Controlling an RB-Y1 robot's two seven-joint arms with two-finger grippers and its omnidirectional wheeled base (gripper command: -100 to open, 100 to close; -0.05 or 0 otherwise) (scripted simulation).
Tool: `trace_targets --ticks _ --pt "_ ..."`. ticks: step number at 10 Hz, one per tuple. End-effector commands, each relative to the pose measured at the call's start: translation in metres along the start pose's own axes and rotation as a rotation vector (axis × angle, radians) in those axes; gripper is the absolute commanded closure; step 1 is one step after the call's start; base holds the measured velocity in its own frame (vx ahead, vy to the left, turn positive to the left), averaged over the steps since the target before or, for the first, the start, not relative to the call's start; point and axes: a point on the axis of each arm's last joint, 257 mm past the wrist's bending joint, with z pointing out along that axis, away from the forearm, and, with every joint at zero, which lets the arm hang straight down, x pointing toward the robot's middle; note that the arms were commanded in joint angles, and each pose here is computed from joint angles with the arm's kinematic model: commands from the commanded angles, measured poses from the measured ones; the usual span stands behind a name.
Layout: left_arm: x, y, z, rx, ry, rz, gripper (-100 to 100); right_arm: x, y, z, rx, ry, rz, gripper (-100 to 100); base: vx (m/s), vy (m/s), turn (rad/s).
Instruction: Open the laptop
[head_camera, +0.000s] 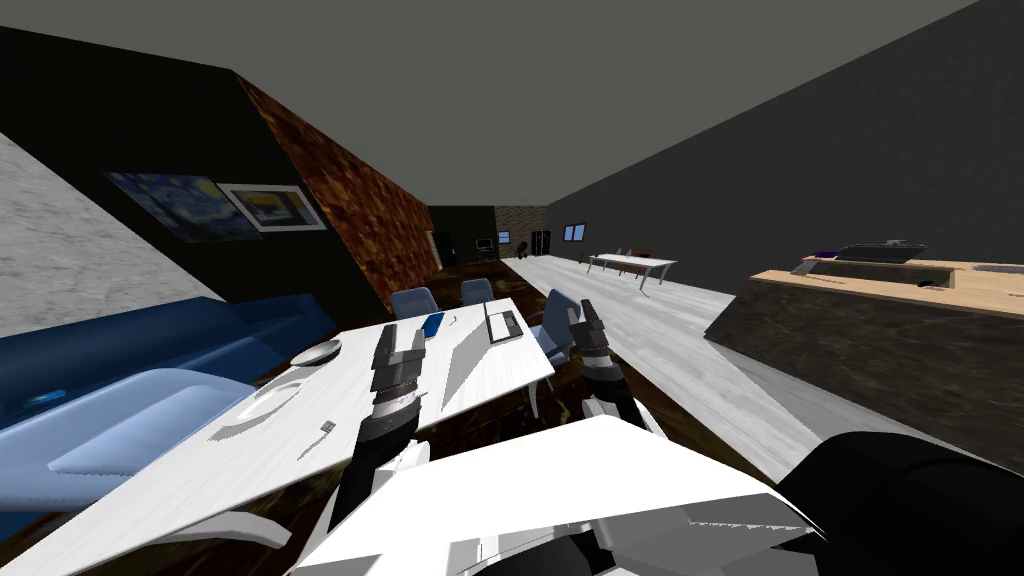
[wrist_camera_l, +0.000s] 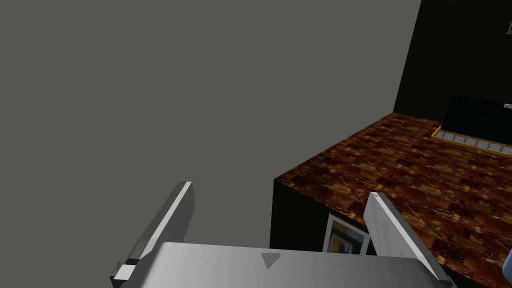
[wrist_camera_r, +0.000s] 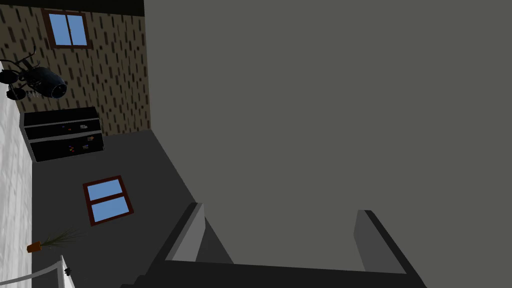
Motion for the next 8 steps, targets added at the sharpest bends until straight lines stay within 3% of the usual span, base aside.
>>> trace_targets --ticks 1,8 --pt "0.0000 0.0000 0.0000 0.000 0.000 0.000 0 0.0000 0.0000 0.0000 0.000 0.000 0.000 0 0.000 0.000 0.000" --pt "0.0000 -0.0002 0.0001 0.000 0.000 0.000 0 0.0000 0.0002 0.0001 0.000 0.000 0.000 0 0.000 0.000 0.000"
